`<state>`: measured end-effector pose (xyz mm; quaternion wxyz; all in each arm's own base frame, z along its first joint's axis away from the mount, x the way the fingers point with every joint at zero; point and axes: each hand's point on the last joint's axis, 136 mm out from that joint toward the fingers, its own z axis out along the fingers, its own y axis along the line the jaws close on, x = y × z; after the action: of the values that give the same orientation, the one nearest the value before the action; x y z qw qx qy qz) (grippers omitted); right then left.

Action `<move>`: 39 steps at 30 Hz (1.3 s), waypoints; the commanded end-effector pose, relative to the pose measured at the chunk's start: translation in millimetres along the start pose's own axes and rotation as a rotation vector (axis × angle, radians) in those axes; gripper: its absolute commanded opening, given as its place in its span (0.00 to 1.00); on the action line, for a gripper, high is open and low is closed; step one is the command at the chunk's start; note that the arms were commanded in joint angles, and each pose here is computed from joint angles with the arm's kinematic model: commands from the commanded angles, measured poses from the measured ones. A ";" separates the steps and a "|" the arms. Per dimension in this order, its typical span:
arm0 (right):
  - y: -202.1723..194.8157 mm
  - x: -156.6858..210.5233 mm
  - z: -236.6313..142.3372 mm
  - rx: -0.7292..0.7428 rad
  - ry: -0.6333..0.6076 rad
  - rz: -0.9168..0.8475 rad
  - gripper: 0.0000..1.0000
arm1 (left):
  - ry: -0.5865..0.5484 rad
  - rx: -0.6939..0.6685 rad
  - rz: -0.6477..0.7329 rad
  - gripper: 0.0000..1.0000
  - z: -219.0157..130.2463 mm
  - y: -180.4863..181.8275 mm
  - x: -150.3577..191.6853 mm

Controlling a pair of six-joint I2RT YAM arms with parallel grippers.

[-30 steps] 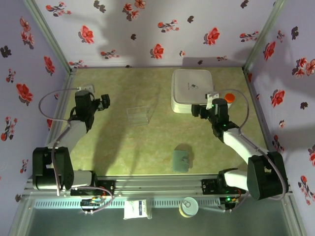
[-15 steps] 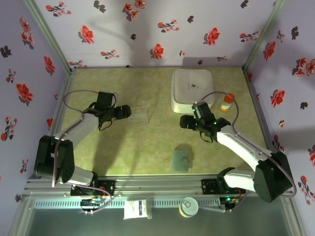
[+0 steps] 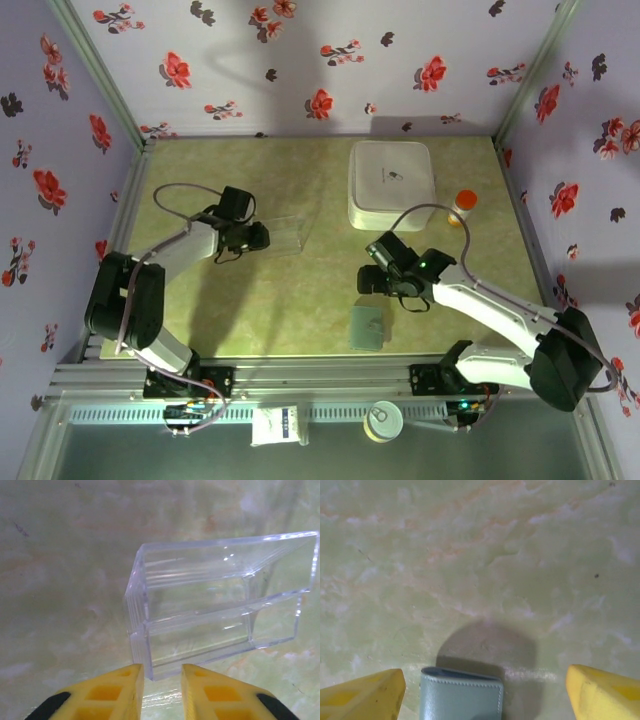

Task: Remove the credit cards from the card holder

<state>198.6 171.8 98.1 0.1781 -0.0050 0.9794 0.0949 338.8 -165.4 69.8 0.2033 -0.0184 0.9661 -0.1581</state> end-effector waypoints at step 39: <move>37.0 73.5 35.0 0.122 0.184 0.097 0.94 | 0.052 -0.117 0.117 0.06 69.3 -80.6 -61.9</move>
<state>148.5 204.8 55.5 0.0970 0.0220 0.9948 0.0219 423.8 -257.0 62.9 0.2014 0.0374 0.9730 -0.1060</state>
